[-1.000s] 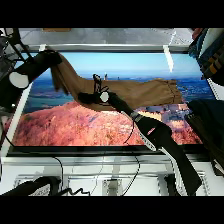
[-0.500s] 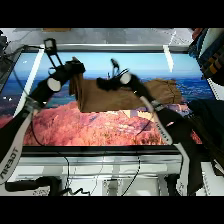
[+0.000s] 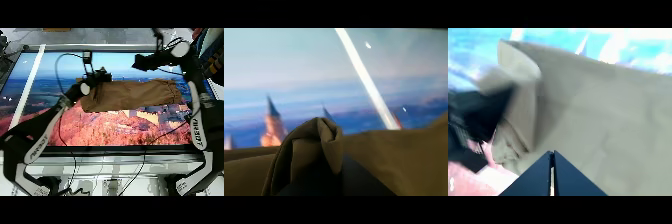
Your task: Fold the clothes and pants, and hang the long-sleeved shirts on hangers.
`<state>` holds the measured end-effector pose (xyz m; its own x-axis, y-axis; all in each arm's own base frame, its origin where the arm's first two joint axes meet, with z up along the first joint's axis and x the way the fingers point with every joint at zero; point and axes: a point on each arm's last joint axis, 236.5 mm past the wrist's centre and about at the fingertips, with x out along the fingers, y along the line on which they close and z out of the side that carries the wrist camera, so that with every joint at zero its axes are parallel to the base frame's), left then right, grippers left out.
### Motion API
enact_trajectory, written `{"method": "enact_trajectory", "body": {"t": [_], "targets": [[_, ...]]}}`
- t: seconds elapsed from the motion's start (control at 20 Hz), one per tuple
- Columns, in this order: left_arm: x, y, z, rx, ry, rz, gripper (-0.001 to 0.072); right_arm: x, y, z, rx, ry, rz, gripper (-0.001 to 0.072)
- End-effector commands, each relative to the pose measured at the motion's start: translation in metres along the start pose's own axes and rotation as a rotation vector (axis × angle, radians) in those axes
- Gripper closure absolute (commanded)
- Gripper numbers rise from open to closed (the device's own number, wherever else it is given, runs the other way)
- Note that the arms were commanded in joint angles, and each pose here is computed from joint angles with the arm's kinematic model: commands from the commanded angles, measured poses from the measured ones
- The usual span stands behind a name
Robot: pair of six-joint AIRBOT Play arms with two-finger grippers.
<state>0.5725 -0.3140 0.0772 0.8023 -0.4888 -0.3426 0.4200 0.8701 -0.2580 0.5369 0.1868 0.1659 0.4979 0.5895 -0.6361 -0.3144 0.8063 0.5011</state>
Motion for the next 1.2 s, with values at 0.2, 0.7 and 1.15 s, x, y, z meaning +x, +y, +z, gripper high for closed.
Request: {"method": "enact_trajectory", "body": {"t": [0.2, 0.7, 1.15], "targets": [[0.035, -0.038, -0.079, 0.023, 0.220, -0.087, 0.0700, -0.029, -0.026, -0.013, 0.003, 0.052, -0.068, 0.0691], [-0.059, 0.043, -0.086, -0.021, 0.613, -0.068, 0.0075, -0.038, -0.091, -0.021, -0.064, 0.092, -0.331, 0.0691], [-0.128, 0.203, -0.105, -0.413, 0.691, 0.093, 0.0069, -0.038, -0.092, -0.020, -0.066, 0.090, -0.337, 0.0691]]}}
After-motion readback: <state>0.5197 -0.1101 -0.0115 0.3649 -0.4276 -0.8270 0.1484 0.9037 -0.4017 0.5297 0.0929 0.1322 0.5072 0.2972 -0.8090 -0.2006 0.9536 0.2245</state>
